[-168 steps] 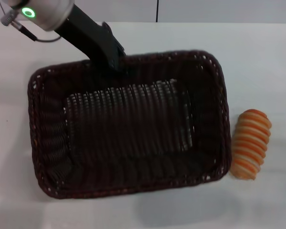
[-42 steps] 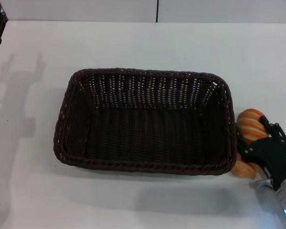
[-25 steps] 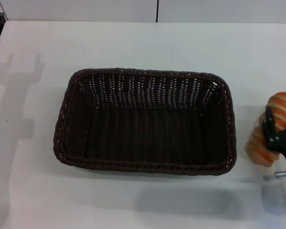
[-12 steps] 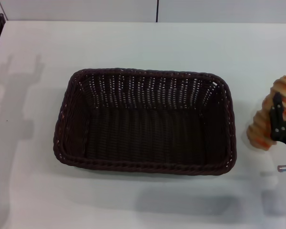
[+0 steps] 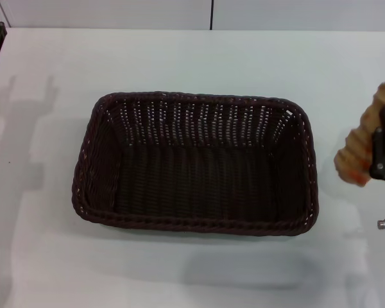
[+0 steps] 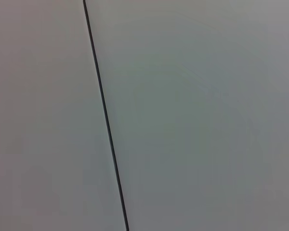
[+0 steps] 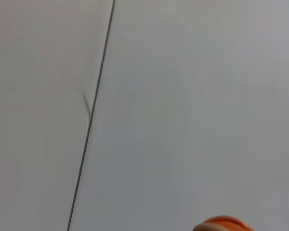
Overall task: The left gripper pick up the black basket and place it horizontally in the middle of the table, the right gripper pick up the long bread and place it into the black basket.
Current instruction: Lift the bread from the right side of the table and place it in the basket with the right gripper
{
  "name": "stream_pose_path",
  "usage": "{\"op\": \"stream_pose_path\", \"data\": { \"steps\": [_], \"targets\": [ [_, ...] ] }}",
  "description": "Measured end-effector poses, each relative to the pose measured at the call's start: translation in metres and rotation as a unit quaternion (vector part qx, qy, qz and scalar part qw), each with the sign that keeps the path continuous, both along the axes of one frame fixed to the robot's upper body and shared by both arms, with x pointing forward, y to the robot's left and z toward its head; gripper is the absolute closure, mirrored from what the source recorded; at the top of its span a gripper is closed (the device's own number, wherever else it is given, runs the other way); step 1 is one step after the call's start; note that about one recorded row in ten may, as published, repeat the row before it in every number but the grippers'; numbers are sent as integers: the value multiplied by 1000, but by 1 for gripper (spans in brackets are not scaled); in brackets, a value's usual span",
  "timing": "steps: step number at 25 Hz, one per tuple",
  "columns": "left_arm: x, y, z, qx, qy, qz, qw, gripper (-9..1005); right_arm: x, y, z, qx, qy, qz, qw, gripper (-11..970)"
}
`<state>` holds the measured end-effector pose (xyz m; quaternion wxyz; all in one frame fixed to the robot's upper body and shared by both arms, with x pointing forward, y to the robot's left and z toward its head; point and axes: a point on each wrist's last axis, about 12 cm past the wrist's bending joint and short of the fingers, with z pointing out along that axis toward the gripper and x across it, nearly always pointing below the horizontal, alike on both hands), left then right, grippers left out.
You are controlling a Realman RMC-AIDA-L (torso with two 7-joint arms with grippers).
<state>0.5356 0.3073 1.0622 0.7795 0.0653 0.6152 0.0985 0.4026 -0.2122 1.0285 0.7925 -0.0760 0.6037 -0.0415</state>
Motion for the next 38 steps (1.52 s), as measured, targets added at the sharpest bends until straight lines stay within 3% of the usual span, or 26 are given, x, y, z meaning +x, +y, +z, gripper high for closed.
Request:
{"op": "stream_pose_path", "data": {
  "steps": [3, 11, 25, 31, 34, 38],
  "targets": [
    [-1, 0, 0, -1, -1, -1, 1000, 194, -4, 8, 14, 4, -49, 6, 999, 589],
    [-4, 0, -1, -9, -1, -3, 1000, 194, -6, 33, 45, 37, -161, 91, 982, 653],
    [-10, 3, -3, -21, -3, 0, 1000, 194, 23, 56, 41, 22, -118, 165, 979, 731],
    [-11, 4, -3, -28, -5, -1, 1000, 194, 39, 64, 39, 25, -90, 187, 978, 502],
    [-11, 4, -3, -30, -5, 0, 1000, 194, 51, 68, 38, 28, -71, 203, 976, 293],
    [-10, 5, -3, -38, -3, 0, 999, 194, 66, 75, 40, 20, -58, 220, 974, 221]
  ]
}}
